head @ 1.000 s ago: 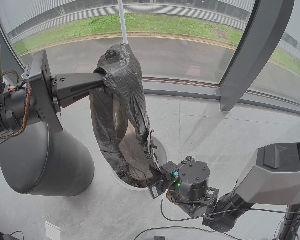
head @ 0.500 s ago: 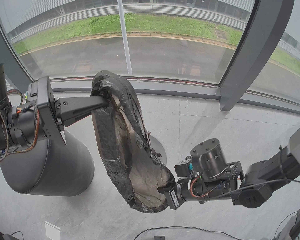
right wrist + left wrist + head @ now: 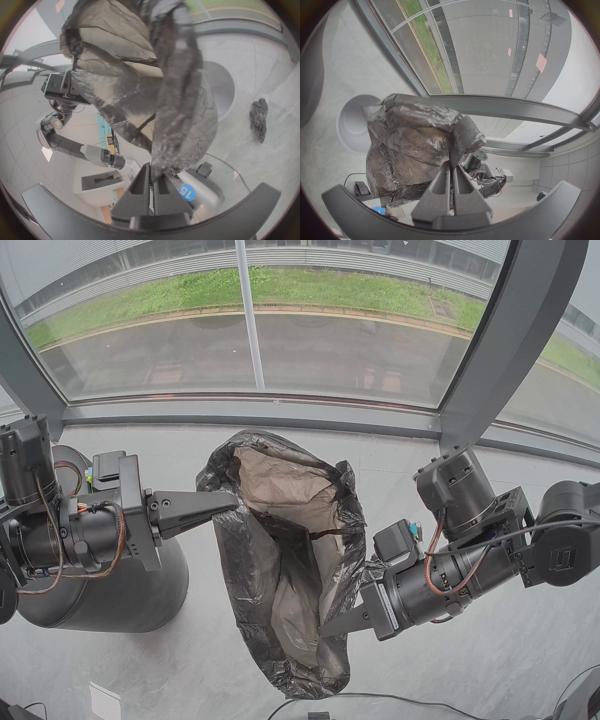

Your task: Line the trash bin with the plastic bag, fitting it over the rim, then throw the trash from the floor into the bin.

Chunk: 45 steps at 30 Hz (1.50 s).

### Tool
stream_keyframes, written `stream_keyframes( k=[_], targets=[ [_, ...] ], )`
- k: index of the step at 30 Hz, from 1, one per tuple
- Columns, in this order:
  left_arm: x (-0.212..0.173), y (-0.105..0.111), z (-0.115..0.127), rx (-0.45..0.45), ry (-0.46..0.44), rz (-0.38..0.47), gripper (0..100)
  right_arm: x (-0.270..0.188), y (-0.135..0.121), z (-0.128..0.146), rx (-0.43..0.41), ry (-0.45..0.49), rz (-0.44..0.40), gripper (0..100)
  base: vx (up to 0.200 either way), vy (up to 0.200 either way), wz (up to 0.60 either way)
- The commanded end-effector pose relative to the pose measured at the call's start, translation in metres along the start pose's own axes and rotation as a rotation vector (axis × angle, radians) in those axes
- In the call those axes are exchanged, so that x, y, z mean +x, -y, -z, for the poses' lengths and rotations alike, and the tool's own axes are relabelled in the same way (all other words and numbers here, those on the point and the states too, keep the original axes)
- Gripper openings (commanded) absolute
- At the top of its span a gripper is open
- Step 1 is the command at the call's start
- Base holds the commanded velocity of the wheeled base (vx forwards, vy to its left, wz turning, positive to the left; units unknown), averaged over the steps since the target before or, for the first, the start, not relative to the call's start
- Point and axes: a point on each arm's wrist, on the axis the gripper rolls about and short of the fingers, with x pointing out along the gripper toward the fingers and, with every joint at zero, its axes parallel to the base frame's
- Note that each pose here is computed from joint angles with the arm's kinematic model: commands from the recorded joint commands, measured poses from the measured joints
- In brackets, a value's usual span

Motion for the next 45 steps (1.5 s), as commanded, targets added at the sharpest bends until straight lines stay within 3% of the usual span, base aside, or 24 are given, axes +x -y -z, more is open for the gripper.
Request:
stream_keyframes(
  k=[1, 8, 21, 31, 38, 45],
  targets=[
    [0.012, -0.019, -0.001, -0.039, -0.022, -0.04, 0, -0.013, -0.004, -0.006, 0.028, 0.014, -0.037, 0, 0.0, 0.0, 0.0],
    [0.019, -0.035, -0.003, -0.051, -0.017, -0.055, 0, -0.013, 0.016, -0.015, 0.069, 0.021, -0.053, 0, 0.0, 0.0, 0.0],
    [0.018, -0.067, -0.033, -0.06, 0.09, -0.093, 0, 0.037, 0.046, -0.039, 0.02, 0.108, -0.089, 0, 0.0, 0.0, 0.0],
    [0.012, -0.064, -0.047, -0.019, 0.148, -0.069, 0, 0.071, 0.057, -0.061, -0.034, 0.173, -0.113, 0, 0.0, 0.0, 0.0],
    [0.012, -0.062, -0.058, -0.005, 0.173, -0.063, 0, 0.08, 0.06, -0.074, -0.05, 0.235, -0.07, 0, 0.0, 0.0, 0.0],
    [0.016, -0.076, -0.059, -0.031, 0.165, -0.089, 0, 0.087, 0.067, -0.072, -0.043, 0.222, -0.058, 0, 0.0, 0.0, 0.0]
  ],
)
